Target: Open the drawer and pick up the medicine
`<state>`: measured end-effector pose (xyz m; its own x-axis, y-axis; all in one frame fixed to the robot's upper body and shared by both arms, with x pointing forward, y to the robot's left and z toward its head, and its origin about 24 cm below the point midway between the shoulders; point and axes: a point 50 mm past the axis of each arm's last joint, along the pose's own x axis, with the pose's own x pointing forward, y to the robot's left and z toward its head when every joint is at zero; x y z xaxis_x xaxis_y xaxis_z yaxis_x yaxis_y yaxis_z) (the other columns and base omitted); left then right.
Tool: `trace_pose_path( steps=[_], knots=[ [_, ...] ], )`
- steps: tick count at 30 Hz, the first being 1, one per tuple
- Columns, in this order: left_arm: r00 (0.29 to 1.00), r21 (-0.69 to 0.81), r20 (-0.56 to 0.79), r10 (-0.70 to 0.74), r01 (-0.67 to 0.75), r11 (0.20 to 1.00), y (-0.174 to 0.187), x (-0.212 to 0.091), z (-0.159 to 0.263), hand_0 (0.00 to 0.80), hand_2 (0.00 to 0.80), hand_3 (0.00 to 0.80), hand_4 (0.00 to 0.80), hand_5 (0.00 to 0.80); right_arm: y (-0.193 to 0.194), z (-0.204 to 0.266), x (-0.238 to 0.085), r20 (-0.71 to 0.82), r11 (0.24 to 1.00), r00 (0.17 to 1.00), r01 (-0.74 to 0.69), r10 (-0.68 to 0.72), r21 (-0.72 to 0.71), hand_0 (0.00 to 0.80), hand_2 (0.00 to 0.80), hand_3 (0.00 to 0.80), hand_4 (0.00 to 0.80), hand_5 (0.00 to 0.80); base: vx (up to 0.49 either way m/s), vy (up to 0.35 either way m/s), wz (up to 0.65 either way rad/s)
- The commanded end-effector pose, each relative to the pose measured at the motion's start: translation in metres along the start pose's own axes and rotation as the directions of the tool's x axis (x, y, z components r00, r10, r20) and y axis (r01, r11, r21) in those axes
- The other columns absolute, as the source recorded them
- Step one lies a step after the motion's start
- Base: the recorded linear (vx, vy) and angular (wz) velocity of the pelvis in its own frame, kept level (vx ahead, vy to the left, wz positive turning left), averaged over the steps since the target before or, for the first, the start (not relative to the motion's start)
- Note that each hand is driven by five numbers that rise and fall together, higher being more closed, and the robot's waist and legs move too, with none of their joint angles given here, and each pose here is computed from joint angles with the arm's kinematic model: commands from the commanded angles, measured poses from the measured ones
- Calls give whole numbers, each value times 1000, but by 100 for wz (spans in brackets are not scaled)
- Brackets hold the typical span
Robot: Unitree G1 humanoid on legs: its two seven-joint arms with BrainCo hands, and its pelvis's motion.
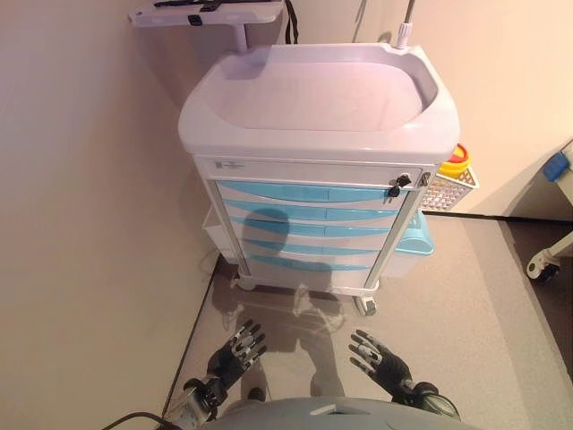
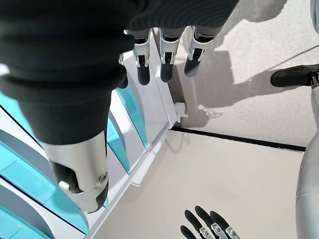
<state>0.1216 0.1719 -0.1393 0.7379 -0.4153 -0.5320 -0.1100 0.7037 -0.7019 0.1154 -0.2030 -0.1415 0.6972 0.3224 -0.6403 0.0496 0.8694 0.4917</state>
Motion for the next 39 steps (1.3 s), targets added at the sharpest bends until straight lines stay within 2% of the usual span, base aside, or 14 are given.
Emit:
trace_pose_path(
  steps=[1, 11, 16, 23, 33, 39],
  knots=[
    [997, 6, -2, -83, 83, 997, -13, 16, 8, 0, 0, 0, 0, 0, 15, 21, 16, 109, 998, 992, -61, 62, -9, 0, 0, 0, 0, 0, 0, 0, 0],
    [995, 29, 98, -27, 25, 999, -11, 16, 19, 0, 0, 0, 0, 0, 15, 26, 16, 138, 998, 988, -63, 64, -14, 0, 0, 0, 0, 0, 0, 0, 0],
    [985, 121, 171, 15, -36, 992, -10, 16, 29, 0, 0, 0, 0, 0, 18, 26, 16, 150, 993, 982, -114, 111, 10, 0, 0, 0, 0, 0, 0, 0, 0],
    [997, 87, 68, -23, 17, 996, -11, 15, 15, 0, 0, 0, 0, 0, 16, 18, 13, 128, 986, 982, -152, 143, 71, 0, 0, 0, 0, 0, 0, 0, 0],
    [996, 9, -2, -86, 86, 996, -12, 15, 6, 0, 0, 0, 0, 0, 14, 17, 14, 97, 992, 989, -118, 113, 48, 0, 0, 0, 0, 0, 0, 0, 0],
    [996, -45, -24, -84, 82, 996, -12, 15, 2, 0, 0, 0, 0, 0, 13, 17, 14, 90, 992, 990, -111, 106, 56, 0, 0, 0, 0, 0, 0, 0, 0]
  ],
)
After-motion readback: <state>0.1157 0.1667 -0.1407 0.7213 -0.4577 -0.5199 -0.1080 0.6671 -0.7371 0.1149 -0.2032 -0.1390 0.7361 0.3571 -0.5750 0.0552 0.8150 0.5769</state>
